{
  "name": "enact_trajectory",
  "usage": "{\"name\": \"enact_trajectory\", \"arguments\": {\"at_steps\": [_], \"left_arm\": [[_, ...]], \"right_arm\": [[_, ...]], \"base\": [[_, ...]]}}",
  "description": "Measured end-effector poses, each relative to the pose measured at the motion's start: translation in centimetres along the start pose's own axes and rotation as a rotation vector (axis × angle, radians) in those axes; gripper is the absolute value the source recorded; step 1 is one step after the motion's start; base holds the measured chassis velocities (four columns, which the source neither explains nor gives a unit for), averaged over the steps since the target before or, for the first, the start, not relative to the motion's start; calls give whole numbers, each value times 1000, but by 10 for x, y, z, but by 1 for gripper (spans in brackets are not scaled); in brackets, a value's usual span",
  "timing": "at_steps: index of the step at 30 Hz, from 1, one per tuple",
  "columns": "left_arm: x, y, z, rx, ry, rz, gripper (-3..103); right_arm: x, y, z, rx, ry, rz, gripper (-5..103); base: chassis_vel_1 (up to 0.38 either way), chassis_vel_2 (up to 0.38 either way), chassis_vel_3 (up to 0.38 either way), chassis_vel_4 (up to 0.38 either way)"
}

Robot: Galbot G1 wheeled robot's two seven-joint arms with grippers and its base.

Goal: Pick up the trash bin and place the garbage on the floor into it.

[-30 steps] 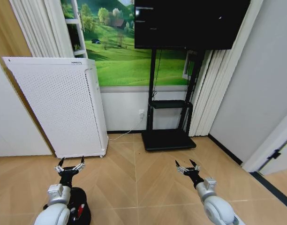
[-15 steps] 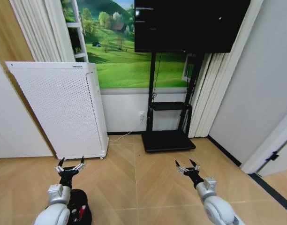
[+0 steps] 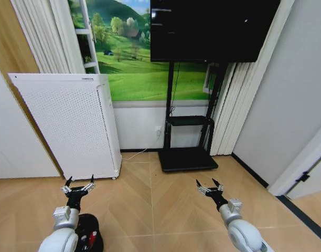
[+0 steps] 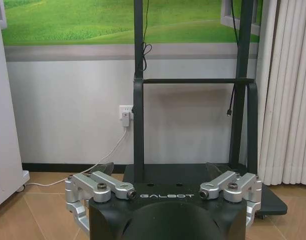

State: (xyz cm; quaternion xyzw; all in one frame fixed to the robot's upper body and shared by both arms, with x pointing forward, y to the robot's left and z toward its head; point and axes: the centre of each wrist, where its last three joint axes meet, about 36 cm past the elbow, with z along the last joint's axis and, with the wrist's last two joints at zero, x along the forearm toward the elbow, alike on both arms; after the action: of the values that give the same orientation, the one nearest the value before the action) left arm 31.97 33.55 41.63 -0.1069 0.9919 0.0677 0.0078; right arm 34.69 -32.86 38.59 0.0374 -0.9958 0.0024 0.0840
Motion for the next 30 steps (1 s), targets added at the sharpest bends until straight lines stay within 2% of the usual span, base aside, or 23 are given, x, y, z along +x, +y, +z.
{"name": "enact_trajectory", "arguments": {"at_steps": [30], "left_arm": [[0, 0, 0, 0, 0, 0, 100]], "right_arm": [[0, 0, 0, 0, 0, 0, 100]], "base": [[0, 0, 0, 0]]}}
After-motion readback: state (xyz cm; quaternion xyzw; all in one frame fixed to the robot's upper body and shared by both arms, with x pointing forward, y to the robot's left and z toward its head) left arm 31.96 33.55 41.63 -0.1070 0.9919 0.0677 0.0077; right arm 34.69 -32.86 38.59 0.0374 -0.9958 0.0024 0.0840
